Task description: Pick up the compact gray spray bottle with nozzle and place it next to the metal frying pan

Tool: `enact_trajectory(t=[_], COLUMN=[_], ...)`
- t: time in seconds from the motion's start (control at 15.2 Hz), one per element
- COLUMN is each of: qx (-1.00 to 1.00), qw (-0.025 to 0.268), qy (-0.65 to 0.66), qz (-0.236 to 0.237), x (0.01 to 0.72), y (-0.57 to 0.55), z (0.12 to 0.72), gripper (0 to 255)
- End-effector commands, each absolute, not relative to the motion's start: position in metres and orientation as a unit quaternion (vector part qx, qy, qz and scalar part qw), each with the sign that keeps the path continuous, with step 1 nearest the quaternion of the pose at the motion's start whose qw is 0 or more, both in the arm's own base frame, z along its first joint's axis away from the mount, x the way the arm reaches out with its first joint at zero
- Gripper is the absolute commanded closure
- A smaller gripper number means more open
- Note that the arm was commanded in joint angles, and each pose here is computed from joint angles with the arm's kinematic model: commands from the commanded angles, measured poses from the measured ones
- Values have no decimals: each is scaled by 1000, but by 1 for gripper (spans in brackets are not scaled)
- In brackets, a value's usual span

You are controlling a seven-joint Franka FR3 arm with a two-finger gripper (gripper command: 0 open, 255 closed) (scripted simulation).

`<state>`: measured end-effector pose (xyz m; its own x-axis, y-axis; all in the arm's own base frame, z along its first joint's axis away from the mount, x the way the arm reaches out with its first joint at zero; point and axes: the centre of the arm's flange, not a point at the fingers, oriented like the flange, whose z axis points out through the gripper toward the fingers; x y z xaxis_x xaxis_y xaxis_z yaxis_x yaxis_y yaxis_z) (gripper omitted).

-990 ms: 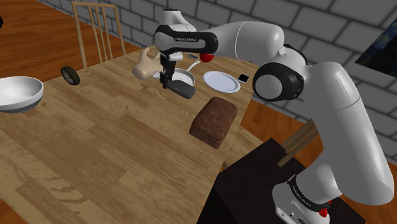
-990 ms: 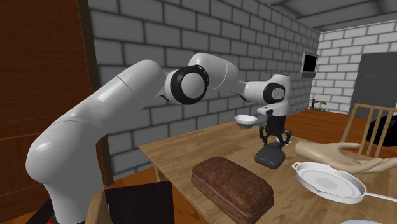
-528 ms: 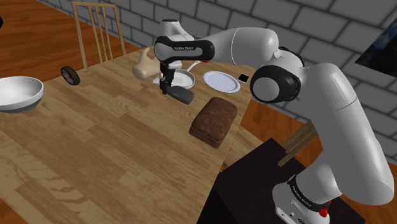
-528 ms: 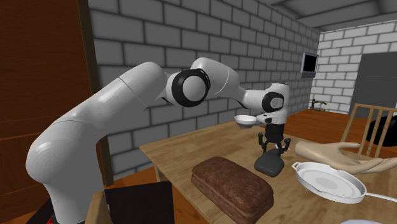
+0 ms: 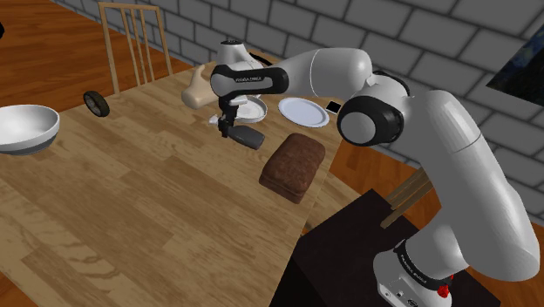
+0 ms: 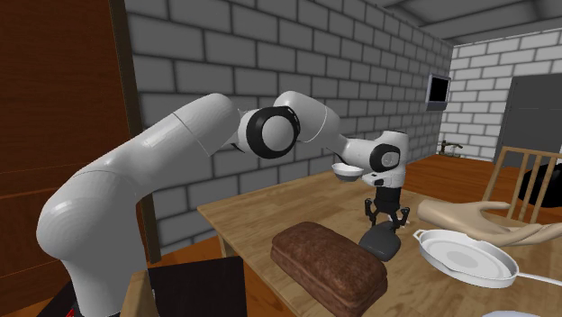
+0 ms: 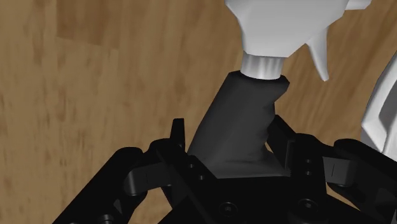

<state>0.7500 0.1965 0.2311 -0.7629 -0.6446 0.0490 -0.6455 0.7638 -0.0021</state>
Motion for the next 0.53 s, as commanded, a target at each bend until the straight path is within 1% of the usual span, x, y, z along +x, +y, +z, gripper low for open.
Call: enact_trajectory(t=[0.0,0.4,0.46], qx=[343,343,343], qw=[22,22,22], qy=[-939,-939,-939], qz=[10,10,10], x=[749,749,749], y=[196,196,196], z=[226,226,226], gripper=[255,255,0])
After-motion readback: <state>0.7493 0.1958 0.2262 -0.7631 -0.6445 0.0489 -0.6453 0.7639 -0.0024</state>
